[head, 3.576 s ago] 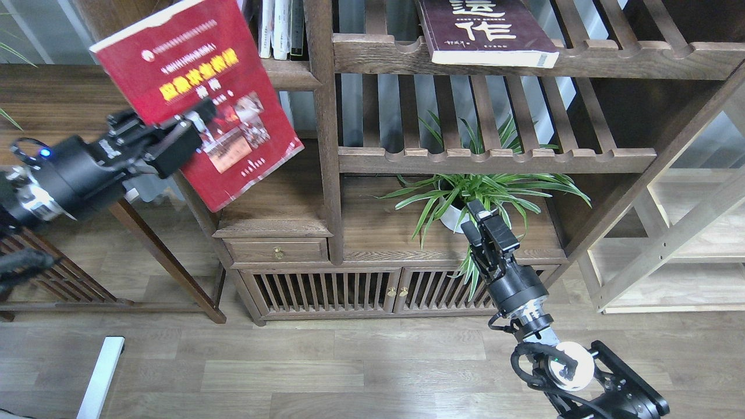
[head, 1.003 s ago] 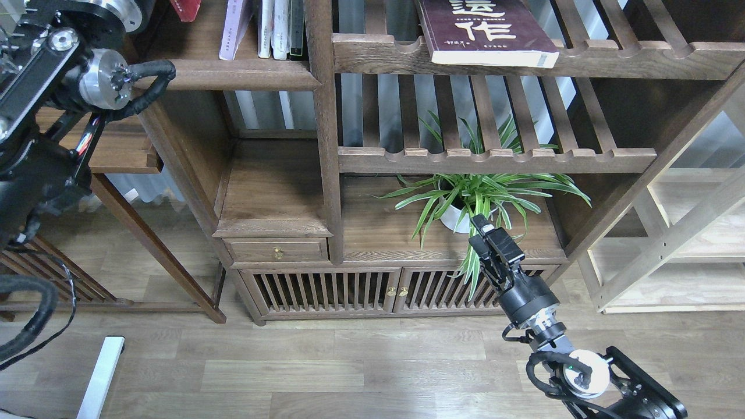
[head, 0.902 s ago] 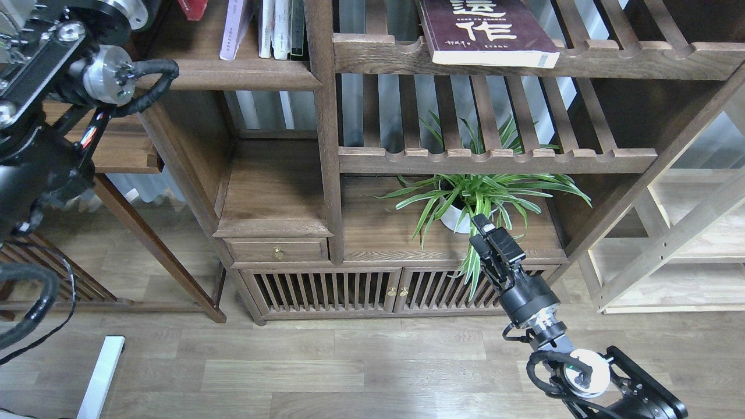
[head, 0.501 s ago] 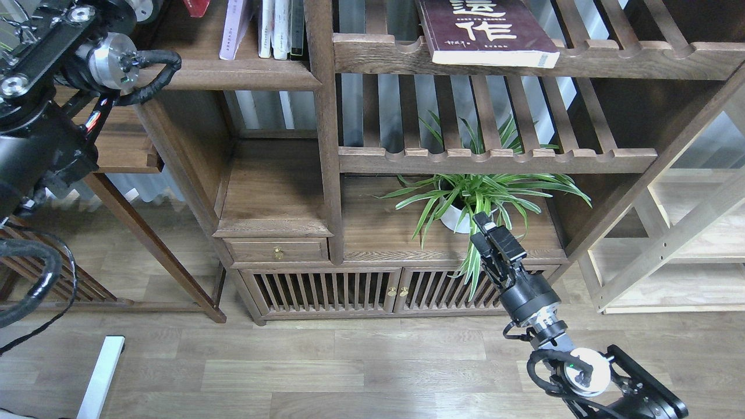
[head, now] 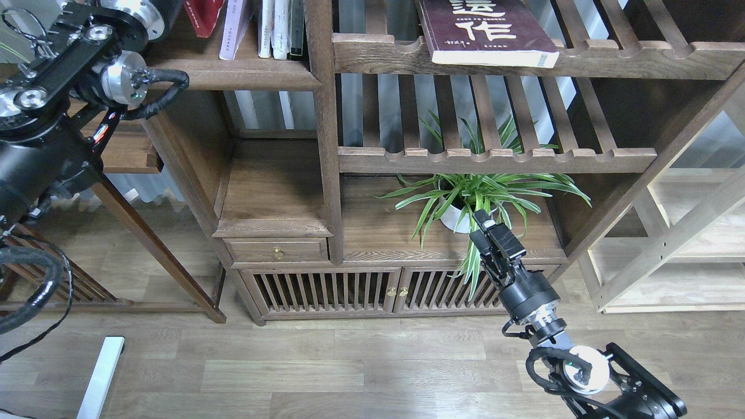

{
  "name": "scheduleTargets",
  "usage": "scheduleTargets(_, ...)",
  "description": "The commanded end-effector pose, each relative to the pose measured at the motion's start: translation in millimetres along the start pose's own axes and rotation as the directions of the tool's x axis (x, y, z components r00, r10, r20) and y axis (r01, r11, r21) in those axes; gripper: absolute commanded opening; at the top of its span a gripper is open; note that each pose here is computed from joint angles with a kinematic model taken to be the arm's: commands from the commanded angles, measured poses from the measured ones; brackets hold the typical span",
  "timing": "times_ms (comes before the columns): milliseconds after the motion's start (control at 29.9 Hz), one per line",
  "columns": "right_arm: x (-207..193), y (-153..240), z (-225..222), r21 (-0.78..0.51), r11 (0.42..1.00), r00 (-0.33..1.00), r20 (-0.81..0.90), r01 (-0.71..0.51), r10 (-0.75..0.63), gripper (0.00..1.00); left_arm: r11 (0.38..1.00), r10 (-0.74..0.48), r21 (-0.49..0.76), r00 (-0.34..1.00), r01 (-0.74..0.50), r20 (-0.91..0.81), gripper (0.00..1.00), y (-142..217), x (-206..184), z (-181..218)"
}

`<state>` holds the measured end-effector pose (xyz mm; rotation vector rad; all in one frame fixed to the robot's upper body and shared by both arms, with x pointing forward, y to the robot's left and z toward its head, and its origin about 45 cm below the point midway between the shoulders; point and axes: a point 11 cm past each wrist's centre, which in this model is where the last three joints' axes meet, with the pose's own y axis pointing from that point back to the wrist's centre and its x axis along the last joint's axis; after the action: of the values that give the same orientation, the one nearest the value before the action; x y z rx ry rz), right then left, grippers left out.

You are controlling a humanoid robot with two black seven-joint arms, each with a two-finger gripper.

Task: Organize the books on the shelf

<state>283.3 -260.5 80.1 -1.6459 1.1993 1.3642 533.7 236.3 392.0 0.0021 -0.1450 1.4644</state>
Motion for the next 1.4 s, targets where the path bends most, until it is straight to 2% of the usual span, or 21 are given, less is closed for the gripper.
scheduleTargets(0, 0, 0, -1, 0.001, 1.0, 1.0, -0.001, 0.0, 0.0, 0.76, 1.0, 0.002, 0.016, 1.0, -0.002, 0.008, 0.0, 2, 2, -8)
scheduleTargets(902, -2, 2, -7, 0.018, 1.0, 1.0, -0.003, 0.006, -0.006, 0.76, 1.0, 0.021, 0.011, 0.999, -0.021, 0.03, 0.05, 4, 11, -20)
scheduleTargets(1070, -4, 1, -9, 0.023, 1.0, 1.0, -0.003, 0.012, -0.012, 0.76, 0.999, 0.039, 0.021, 0.999, -0.04, 0.033, 0.16, 3, 17, -23)
scheduleTargets(1370, -6, 2, -15, 0.031, 0.999, 1.0, -0.015, 0.016, -0.015, 0.76, 0.999, 0.051, -0.007, 0.998, -0.051, 0.033, 0.27, 2, 18, -24)
